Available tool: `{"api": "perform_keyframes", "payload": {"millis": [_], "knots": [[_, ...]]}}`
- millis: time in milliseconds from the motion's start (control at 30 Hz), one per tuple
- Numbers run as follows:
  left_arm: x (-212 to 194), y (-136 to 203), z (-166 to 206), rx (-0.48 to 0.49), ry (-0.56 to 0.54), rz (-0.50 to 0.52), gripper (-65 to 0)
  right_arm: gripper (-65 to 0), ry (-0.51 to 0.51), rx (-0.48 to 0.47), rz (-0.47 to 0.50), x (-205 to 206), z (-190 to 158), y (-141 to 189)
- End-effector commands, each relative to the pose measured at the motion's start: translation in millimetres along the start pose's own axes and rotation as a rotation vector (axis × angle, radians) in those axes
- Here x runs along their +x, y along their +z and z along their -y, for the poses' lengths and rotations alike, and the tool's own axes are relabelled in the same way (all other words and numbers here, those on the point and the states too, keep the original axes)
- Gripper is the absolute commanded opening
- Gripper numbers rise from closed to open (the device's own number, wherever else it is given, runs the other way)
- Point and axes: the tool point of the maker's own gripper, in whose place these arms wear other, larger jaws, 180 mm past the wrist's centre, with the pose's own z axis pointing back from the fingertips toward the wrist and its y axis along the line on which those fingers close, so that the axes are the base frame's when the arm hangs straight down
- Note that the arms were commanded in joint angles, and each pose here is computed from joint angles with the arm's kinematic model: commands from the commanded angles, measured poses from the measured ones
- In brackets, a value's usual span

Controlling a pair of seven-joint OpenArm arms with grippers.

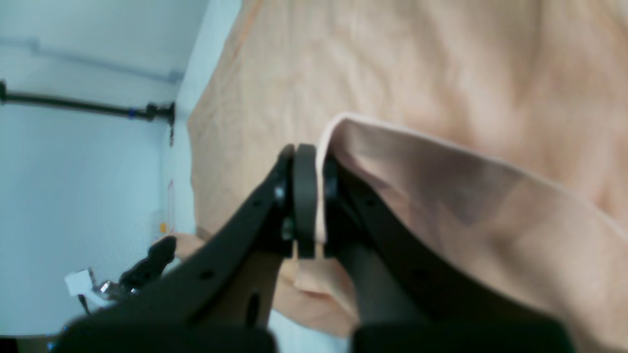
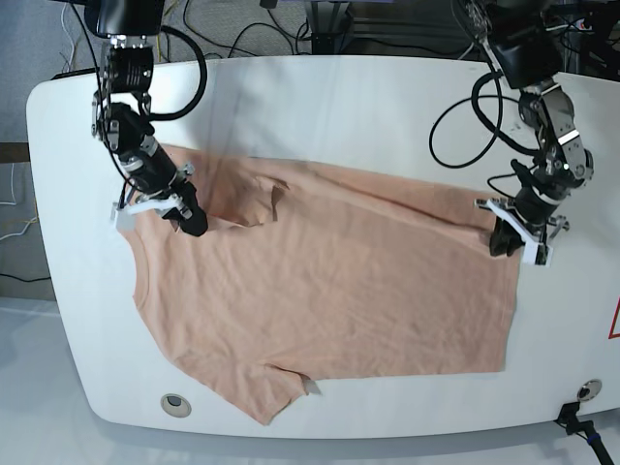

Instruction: Fold the T-shirt properly

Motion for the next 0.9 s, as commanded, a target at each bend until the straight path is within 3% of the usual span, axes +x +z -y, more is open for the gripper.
{"api": "perform_keyframes", "payload": {"millis": [0,367,733,767,867], "knots": [[17.8,-5.0,-5.2,-0.003,0.013,0.052,-65.0,-65.0,0.011,0.029,0.038,18.3,-7.4,-4.4],[19.6,-26.6,-19.1,-0.015,0.081,0.027,-65.0,-65.0,-0.015,0.033,0.076,56.4,-11.0,-34.1],[32.6,-25.4,-29.7,0.0,0.064,0.042,-65.0,-62.9,-0.031,0.042,0.086,65.2,-16.1,-43.7],[34.2,-25.6,-29.8,0.0,0.063,0.045,-60.4,-60.7,-0.03,0.041,0.09,68.3,-17.3,-44.0],[35.8,-25.9,-30.0,0.0,0.062,0.048,-34.9,-50.7,-0.008,0.045,0.1,77.8,-20.6,-42.9]]}}
